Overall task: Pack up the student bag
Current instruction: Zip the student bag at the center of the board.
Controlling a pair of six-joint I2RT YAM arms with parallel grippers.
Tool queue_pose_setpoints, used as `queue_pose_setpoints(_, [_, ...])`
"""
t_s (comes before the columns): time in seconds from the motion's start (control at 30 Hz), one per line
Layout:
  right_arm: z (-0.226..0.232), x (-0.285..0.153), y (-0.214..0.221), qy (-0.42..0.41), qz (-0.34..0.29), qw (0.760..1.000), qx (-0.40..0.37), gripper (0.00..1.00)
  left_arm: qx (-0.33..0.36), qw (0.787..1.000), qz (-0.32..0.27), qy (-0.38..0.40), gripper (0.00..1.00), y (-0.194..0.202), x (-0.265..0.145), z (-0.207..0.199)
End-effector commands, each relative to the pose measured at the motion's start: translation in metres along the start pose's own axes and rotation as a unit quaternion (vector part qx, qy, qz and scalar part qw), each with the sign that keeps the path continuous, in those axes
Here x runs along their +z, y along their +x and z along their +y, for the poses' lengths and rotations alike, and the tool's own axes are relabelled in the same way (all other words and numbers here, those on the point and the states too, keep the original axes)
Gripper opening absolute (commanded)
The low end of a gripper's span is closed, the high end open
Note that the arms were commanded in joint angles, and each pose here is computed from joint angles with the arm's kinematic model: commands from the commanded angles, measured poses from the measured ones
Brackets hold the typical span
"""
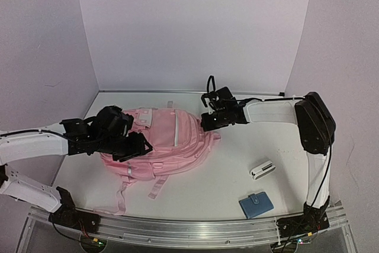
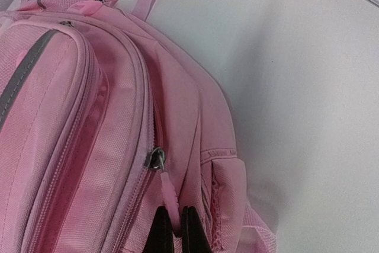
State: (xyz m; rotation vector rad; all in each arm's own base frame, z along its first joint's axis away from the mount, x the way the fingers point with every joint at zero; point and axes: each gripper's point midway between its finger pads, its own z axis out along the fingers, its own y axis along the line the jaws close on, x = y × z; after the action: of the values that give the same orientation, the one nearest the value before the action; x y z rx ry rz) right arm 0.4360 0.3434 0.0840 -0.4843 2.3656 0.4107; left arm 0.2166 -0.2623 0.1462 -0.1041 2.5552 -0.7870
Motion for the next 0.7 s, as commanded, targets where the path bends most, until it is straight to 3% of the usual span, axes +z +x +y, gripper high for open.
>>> queue_pose_setpoints(0.0, [-0.027, -0.011, -0.016, 0.041, -0.027, 0.998, 0.027, 0.0, -0.148, 0.987, 0.041, 0.044, 0.59, 0.027, -0.017, 0.008])
queue_pose_setpoints(0.27, [-0.017, -0.01, -0.012, 0.012, -0.02, 0.999, 0.022, 0.0, -0.206, 0.976, 0.048, 0.044, 0.59, 0.043, -0.008, 0.056])
queue_pose_setpoints(0.67, [0.015, -0.018, 0.045, -0.032, 0.036, 0.999, 0.02, 0.0, -0.18, 0.981, -0.041, 0.058, 0.53, -0.062, 0.019, 0.104])
